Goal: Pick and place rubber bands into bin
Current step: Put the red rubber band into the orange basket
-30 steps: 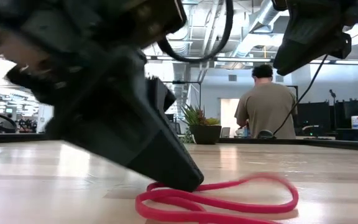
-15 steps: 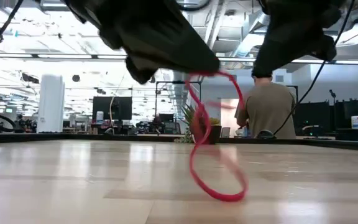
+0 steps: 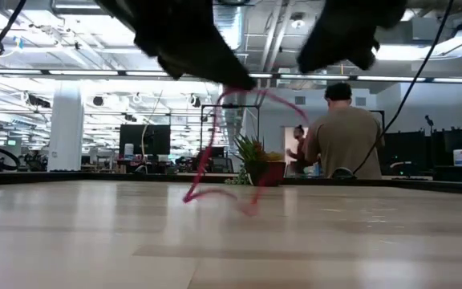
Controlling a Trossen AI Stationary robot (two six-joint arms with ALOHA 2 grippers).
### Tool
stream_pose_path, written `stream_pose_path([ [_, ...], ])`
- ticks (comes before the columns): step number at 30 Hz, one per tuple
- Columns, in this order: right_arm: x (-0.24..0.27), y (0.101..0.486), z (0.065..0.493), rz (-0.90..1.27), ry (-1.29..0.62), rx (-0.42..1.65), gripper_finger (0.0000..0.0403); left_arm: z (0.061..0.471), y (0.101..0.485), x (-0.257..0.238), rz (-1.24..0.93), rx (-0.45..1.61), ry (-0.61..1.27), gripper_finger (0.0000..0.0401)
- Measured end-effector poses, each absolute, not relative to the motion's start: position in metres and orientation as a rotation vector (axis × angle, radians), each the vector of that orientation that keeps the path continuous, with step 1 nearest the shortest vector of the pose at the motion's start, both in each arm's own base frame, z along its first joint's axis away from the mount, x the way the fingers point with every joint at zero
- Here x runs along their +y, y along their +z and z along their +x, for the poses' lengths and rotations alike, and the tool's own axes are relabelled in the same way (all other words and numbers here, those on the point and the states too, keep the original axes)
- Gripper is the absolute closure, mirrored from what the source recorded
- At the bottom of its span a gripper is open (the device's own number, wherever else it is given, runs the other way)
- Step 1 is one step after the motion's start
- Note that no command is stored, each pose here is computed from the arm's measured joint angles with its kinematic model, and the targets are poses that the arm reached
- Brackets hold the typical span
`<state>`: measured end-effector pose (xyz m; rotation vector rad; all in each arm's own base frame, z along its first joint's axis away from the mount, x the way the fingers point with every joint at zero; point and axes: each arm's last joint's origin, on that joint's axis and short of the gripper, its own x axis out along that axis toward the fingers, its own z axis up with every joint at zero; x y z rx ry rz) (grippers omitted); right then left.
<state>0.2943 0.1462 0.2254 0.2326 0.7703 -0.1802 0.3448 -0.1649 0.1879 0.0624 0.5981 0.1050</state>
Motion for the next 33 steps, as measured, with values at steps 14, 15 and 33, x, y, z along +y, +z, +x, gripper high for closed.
stream_pose_path([
  [14,0.156,0.208,0.312,0.116,-0.080,0.737,0.0322,0.353,0.204,-0.164,0.146,0.446,0.137,0.0401],
  [15,0.155,0.202,0.314,0.109,-0.083,0.760,0.0322,0.353,0.205,-0.164,0.157,0.440,0.134,0.0401],
  [33,0.156,0.178,0.324,0.190,-0.059,0.828,0.0352,0.353,0.200,-0.155,0.223,0.502,0.131,0.0401],
])
